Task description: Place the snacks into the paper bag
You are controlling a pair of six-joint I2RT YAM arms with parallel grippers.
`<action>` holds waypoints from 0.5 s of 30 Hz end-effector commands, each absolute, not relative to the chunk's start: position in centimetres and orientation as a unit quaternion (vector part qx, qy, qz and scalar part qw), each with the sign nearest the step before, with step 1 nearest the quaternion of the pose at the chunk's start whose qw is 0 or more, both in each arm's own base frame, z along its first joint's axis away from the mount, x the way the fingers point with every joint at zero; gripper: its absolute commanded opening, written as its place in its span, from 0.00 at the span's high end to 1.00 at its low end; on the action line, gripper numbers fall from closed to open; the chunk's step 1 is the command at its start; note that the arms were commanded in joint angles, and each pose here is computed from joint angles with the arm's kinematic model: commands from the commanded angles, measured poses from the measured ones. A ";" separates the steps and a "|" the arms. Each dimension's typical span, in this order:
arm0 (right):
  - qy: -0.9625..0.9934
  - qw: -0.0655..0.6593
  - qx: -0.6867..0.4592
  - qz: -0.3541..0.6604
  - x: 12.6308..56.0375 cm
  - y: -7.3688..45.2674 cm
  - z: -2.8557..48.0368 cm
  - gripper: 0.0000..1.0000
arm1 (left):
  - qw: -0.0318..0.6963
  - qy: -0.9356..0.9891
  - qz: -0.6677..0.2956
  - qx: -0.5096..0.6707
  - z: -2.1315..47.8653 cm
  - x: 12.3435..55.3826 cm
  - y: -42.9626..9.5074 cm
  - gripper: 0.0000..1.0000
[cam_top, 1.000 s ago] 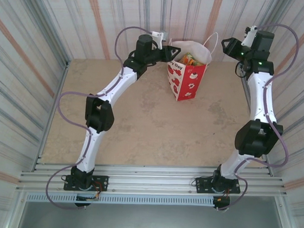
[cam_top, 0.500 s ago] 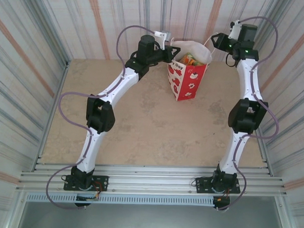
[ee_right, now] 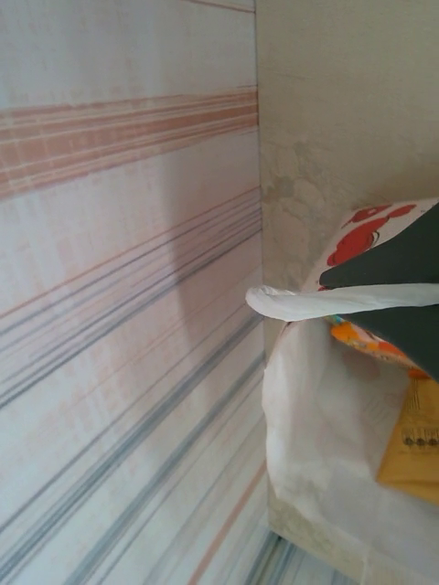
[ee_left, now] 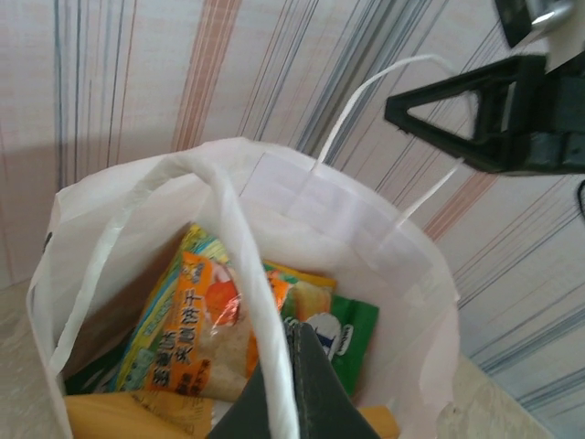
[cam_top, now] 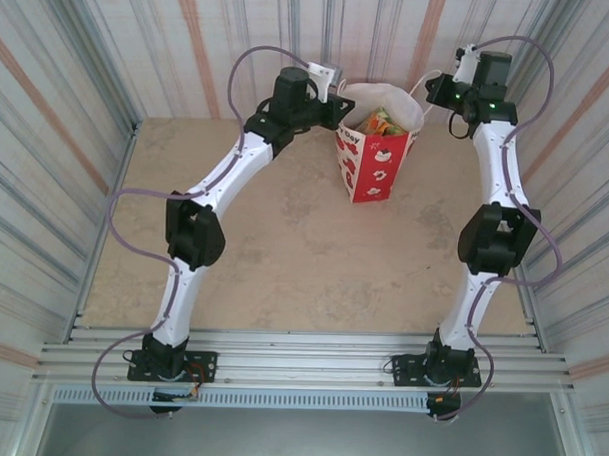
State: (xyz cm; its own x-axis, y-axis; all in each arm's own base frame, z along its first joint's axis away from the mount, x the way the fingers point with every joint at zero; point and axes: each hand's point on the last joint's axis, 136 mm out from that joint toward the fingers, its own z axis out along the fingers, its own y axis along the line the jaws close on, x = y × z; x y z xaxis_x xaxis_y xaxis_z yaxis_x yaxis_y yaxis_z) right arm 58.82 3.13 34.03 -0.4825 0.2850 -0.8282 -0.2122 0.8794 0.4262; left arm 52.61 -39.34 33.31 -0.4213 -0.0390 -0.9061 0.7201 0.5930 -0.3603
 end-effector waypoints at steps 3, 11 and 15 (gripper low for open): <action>0.787 0.568 -0.006 0.239 54.3 5.4 41.0 1.00 | 0.543 0.707 -0.367 0.266 41.7 48.0 -36.4 1.00; 0.789 0.568 -0.027 0.233 48.4 10.3 40.8 1.00 | 0.537 0.717 -0.338 0.289 41.4 43.2 -33.4 1.00; 0.788 0.570 -0.041 0.231 45.1 13.0 40.5 1.00 | 0.538 0.722 -0.323 0.293 40.9 40.3 -31.0 1.00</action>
